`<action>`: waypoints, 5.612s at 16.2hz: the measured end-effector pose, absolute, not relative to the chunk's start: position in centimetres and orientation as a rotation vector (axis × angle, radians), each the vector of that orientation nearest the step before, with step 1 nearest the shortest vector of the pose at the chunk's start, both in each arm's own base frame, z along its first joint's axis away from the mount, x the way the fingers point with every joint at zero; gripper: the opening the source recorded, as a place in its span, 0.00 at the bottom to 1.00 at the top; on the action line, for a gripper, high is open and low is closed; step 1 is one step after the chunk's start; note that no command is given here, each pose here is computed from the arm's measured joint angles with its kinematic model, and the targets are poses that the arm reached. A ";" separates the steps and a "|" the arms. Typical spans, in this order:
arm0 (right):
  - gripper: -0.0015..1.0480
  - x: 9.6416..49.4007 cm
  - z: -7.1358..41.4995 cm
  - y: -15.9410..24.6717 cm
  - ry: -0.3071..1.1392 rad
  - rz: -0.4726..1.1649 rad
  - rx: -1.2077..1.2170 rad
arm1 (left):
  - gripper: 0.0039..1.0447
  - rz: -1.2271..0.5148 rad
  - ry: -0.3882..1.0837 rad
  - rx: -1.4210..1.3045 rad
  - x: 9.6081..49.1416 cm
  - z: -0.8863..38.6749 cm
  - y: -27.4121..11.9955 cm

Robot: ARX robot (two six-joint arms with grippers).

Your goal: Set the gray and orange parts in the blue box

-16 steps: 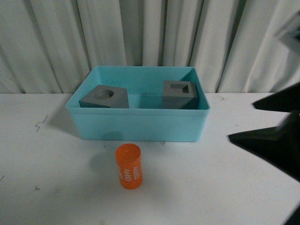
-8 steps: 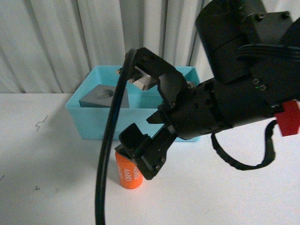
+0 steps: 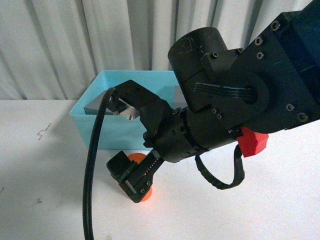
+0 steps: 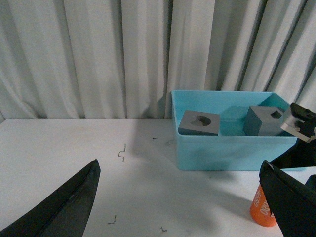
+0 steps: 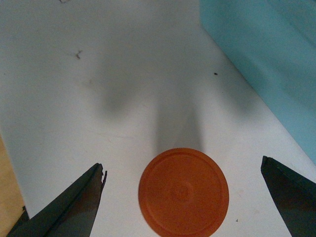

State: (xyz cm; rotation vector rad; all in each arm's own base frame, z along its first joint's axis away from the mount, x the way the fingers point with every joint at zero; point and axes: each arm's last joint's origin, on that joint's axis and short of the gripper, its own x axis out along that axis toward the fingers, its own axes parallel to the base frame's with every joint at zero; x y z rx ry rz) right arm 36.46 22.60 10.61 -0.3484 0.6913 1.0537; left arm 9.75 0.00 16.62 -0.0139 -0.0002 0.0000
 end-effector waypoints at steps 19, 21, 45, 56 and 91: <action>0.45 36.3 23.3 17.2 0.256 0.732 -0.170 | 0.94 0.000 0.000 -0.014 9.7 16.6 0.0; 0.45 39.6 24.4 15.4 0.222 0.595 -0.103 | 0.94 0.000 0.000 -0.014 9.7 16.6 0.0; 0.78 51.3 10.9 26.6 0.661 0.382 -0.044 | 0.94 0.000 0.000 -0.014 9.7 16.6 0.0; 0.94 35.3 27.3 11.1 0.207 0.093 0.066 | 0.94 0.000 0.000 -0.014 9.7 16.6 0.0; 0.02 11.3 17.1 0.0 -0.014 -0.003 0.006 | 0.94 0.000 0.000 -0.014 9.7 16.6 0.0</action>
